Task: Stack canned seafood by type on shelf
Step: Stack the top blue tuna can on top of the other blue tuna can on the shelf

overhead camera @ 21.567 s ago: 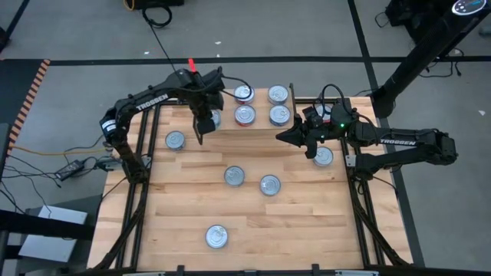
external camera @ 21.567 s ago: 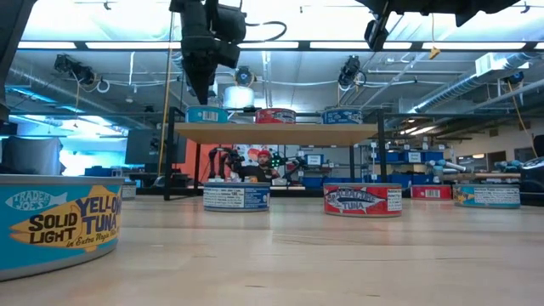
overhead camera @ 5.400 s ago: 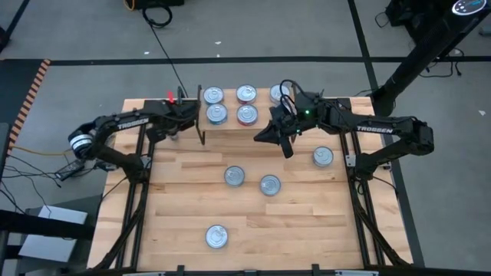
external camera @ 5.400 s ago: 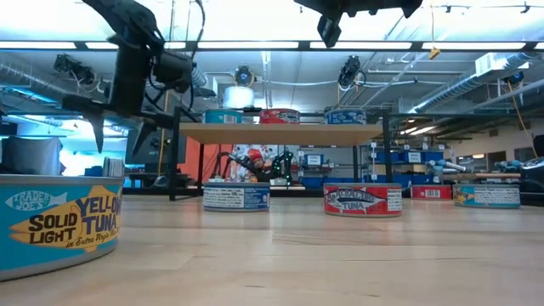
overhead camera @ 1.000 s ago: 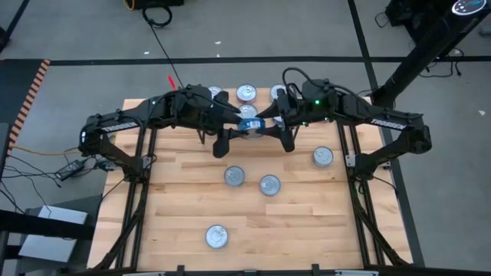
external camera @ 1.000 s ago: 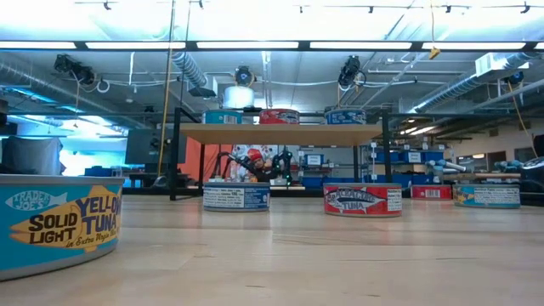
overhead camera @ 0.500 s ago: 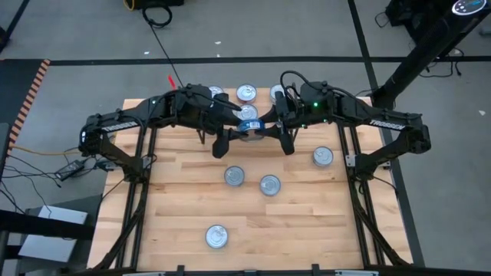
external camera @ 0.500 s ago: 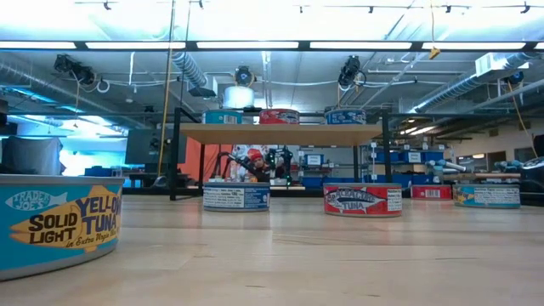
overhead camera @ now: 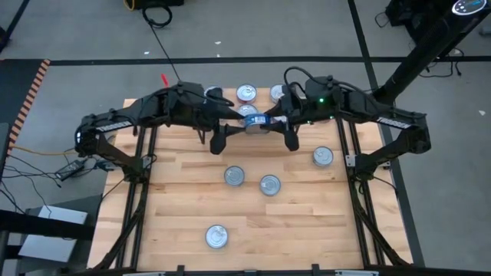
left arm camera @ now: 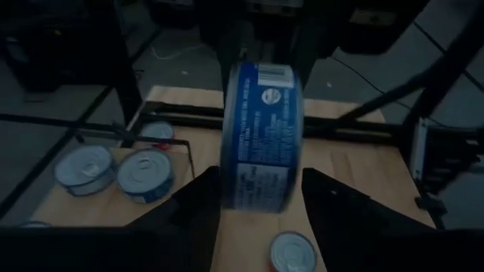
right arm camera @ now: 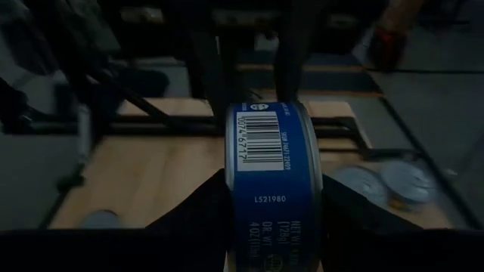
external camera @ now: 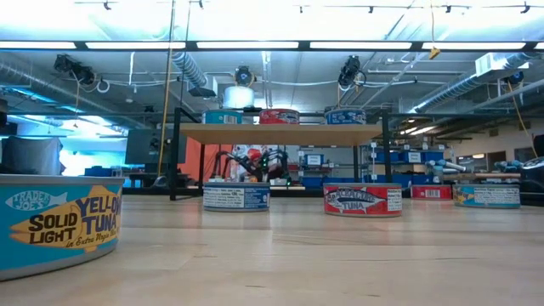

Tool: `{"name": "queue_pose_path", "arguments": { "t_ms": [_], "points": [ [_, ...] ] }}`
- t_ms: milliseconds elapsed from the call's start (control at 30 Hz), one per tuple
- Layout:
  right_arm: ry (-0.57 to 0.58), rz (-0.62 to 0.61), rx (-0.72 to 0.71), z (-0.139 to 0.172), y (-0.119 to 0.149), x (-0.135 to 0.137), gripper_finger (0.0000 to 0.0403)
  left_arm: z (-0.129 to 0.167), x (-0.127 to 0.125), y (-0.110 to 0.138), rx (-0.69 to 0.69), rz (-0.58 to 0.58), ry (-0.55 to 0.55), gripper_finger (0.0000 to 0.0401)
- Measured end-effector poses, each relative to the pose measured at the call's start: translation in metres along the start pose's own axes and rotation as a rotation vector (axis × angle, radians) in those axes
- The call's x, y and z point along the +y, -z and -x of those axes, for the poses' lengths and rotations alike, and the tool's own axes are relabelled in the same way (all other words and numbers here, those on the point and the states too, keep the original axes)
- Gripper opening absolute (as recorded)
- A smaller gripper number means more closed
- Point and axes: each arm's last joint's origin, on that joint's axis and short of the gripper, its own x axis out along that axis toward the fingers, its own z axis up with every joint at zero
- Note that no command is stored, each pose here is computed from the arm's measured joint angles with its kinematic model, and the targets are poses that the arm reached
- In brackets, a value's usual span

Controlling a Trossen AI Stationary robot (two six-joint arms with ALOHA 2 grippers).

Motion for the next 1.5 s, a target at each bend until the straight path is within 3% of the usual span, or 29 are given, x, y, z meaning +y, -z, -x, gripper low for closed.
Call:
{"name": "queue_pose_path", "arguments": {
  "t_ms": [200, 367, 533, 833, 1133, 1433, 1500],
  "points": [
    [0.213, 0.094, 0.086, 0.011, 0.001, -0.016, 0.0151, 0.003, 0.0, 0.008, -0.064, 0.067, -0.03, 0.0185],
    [0.403, 0.253, 0.215, 0.01, 0.011, -0.036, 0.0151, -0.006, -0.001, 0.027, -0.177, 0.139, -0.016, 0.0185],
    [0.511, 0.43, 0.369, -0.003, 0.033, -0.059, 0.0151, -0.004, -0.002, 0.048, -0.331, 0.228, 0.022, 0.0185],
    [0.565, 0.581, 0.561, -0.035, 0.09, -0.104, 0.0151, 0.013, -0.003, 0.073, -0.403, 0.311, 0.036, 0.0186],
    [0.635, 0.591, 0.703, -0.047, 0.133, -0.133, 0.0151, 0.026, -0.002, 0.069, -0.445, 0.296, 0.009, 0.0186],
    [0.67, 0.552, 0.691, -0.051, 0.138, -0.14, 0.0151, 0.026, -0.002, 0.069, -0.44, 0.3, -0.005, 0.0186],
    [0.671, 0.538, 0.689, -0.051, 0.138, -0.14, 0.0167, 0.026, -0.002, 0.07, -0.438, 0.301, -0.005, 0.0186]
  ]
}}
